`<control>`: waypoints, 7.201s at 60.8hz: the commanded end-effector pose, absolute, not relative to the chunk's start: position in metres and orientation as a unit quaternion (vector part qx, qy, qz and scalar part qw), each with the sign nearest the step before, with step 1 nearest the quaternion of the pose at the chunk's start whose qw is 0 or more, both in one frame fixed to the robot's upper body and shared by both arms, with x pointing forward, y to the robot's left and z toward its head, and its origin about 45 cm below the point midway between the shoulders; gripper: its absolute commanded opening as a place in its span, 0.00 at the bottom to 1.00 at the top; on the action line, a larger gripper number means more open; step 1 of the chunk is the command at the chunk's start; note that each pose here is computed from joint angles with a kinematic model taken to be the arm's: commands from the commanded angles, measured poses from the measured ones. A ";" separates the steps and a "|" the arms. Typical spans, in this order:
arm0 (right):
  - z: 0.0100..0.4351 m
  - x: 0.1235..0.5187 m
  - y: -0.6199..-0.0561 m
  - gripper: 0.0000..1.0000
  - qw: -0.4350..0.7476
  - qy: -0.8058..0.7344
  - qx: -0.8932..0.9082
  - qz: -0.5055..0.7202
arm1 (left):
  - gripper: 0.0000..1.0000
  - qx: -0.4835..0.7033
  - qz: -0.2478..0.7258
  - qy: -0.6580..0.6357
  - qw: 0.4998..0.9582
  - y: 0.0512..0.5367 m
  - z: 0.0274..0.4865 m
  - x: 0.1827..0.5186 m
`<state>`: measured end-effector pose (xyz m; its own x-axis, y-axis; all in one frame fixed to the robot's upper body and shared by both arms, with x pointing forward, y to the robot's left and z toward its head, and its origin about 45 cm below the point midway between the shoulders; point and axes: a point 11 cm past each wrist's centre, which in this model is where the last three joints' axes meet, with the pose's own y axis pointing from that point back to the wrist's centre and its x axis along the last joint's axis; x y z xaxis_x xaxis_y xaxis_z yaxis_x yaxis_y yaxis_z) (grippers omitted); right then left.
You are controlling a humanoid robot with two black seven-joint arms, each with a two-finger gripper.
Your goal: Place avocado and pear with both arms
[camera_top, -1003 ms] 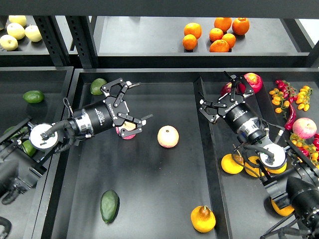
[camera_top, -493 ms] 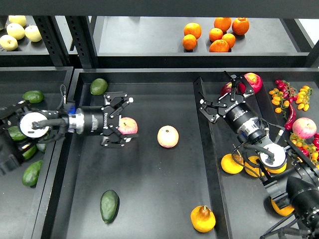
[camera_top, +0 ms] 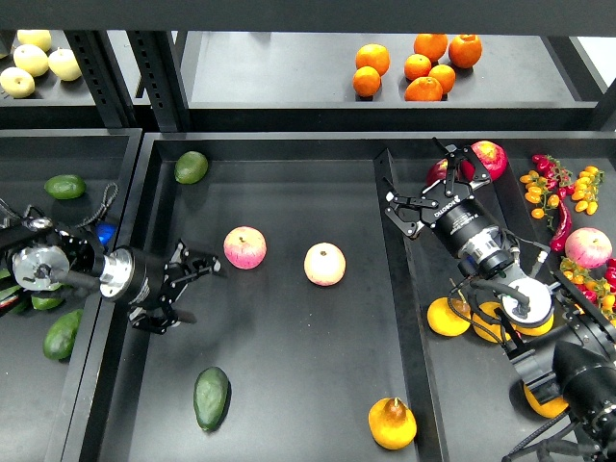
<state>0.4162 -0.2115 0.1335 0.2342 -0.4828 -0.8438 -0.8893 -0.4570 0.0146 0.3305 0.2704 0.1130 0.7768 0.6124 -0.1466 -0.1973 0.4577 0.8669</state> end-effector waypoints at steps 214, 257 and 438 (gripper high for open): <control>0.129 0.411 -0.211 0.99 0.245 0.459 -0.745 0.418 | 0.06 0.411 0.259 0.254 0.836 0.261 0.086 0.300; 0.132 0.412 -0.209 0.99 0.246 0.455 -0.748 0.416 | 0.07 0.380 0.424 0.279 0.773 0.396 0.136 0.328; 0.129 0.410 -0.209 0.99 0.243 0.455 -0.748 0.418 | 0.53 0.424 0.539 0.417 0.597 0.520 0.058 0.236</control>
<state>0.4093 -0.2089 0.1286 0.2341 -0.4788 -0.8461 -0.8835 -0.4679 0.0204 0.2363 0.5206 0.0578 0.0665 0.9969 -0.0422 -0.2912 0.0599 0.9548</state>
